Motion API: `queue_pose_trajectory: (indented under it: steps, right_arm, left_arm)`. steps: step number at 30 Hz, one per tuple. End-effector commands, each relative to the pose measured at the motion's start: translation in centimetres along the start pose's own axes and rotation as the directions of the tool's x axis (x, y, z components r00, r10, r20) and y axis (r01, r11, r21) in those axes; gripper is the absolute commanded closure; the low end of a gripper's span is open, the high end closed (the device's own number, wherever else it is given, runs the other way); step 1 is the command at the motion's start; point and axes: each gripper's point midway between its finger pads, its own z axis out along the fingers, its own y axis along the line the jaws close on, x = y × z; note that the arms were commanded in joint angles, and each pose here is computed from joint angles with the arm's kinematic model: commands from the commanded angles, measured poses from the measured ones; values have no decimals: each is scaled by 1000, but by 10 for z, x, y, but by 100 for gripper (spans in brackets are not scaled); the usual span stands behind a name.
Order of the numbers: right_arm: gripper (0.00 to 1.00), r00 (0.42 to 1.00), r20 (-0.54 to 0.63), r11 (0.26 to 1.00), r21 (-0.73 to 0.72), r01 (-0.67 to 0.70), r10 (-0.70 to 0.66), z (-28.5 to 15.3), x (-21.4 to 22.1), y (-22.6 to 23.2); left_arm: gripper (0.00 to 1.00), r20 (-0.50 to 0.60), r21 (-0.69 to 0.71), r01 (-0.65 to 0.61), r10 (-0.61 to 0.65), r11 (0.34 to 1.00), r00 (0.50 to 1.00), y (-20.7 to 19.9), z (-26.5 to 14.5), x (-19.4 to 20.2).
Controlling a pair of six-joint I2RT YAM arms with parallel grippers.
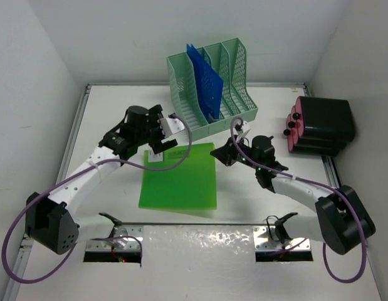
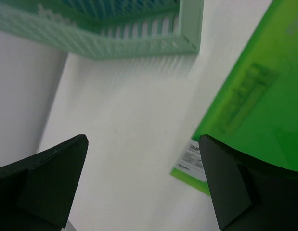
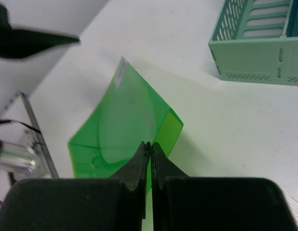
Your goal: Organize the desk
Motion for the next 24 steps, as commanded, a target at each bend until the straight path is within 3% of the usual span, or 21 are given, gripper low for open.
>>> queue_pose_trajectory:
  steps: [1, 7, 10, 13, 14, 19, 24]
  right_arm:
    - [100, 981, -88, 985, -14, 171, -172, -6, 11, 0]
    - [100, 942, -150, 954, -58, 294, -300, -6, 20, 11]
    - [100, 934, -145, 944, -80, 319, -328, -4, 19, 19]
    - [100, 929, -142, 940, -83, 331, -340, -2, 17, 20]
    - [100, 929, -144, 939, -86, 333, -342, -1, 18, 20]
    - [100, 928, -135, 936, -97, 337, -348, 3, 20, 23]
    - [100, 927, -120, 933, -102, 344, -355, 4, 18, 25]
  left_arm:
    - [0, 165, 102, -112, 94, 988, 982, -1, -2, -48]
    - [0, 264, 353, -235, 145, 906, 954, -44, 7, -62]
    - [0, 256, 454, -251, 145, 855, 956, -66, 15, -60]
    - [0, 259, 557, -256, 128, 790, 957, -85, 17, -56]
    - [1, 261, 629, -248, 100, 737, 960, -102, 24, -50]
    - [1, 232, 687, -227, 88, 690, 969, -119, 33, -34]
    - [0, 196, 698, -162, 32, 697, 980, -125, 54, -29]
